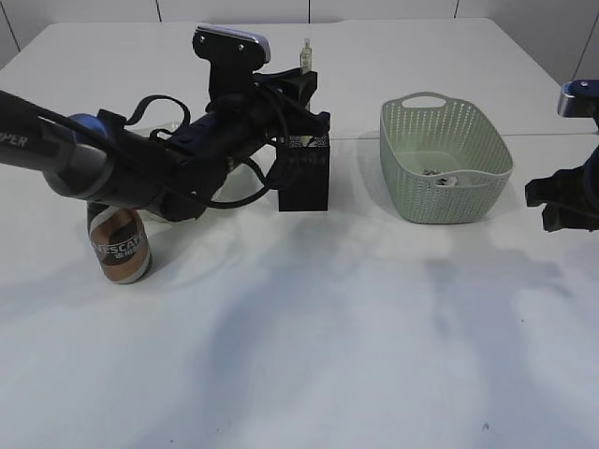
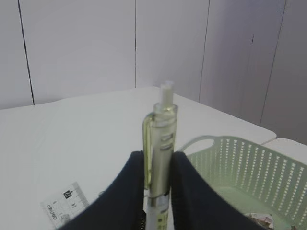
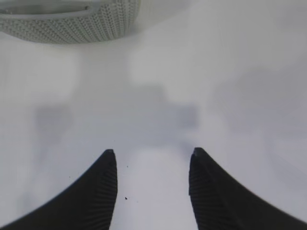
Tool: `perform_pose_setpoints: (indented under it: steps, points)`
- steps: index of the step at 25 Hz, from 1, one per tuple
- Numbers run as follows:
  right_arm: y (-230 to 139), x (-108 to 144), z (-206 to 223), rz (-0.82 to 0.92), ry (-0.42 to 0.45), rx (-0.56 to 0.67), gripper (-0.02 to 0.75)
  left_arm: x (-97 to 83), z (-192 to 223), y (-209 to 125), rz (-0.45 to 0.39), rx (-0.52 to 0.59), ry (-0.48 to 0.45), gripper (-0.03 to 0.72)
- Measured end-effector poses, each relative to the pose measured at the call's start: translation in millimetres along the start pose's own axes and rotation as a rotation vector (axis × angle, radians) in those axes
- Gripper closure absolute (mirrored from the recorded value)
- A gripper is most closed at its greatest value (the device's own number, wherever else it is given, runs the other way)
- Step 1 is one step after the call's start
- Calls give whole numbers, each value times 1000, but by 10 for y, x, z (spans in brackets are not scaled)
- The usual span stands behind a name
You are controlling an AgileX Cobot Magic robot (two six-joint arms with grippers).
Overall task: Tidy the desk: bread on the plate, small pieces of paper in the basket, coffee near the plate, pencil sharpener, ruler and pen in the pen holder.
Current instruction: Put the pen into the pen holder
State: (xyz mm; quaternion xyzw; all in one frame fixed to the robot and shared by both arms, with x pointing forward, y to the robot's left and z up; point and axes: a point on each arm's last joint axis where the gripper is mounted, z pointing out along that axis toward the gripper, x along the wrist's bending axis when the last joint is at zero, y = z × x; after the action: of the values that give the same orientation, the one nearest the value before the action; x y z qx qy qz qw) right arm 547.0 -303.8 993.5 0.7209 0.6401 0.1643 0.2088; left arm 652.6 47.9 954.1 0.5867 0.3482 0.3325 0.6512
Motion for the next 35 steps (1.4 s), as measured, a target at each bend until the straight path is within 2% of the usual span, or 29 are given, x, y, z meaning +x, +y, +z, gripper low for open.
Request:
perform_pose_setpoints:
  steps: [7,17,20,24,26,31,35]
  points:
    - [3,0,0,-2,0,-4,344,22,6,-248,-7,38,9,596]
    - [5,1,0,-2,1,-5,344,70,29,-213,-36,17,46,578]
    - [6,1,0,-2,1,-7,344,67,81,-153,-36,9,45,530]
    - [6,1,0,-2,1,-7,345,65,120,-119,-38,20,45,378]
    - [6,1,0,-2,1,-7,344,66,120,-126,-39,27,47,330]
    - [8,1,0,-2,2,-9,344,65,120,-133,-37,27,45,300]
    - [9,2,0,-2,2,-10,344,31,121,-122,-1,29,7,298]
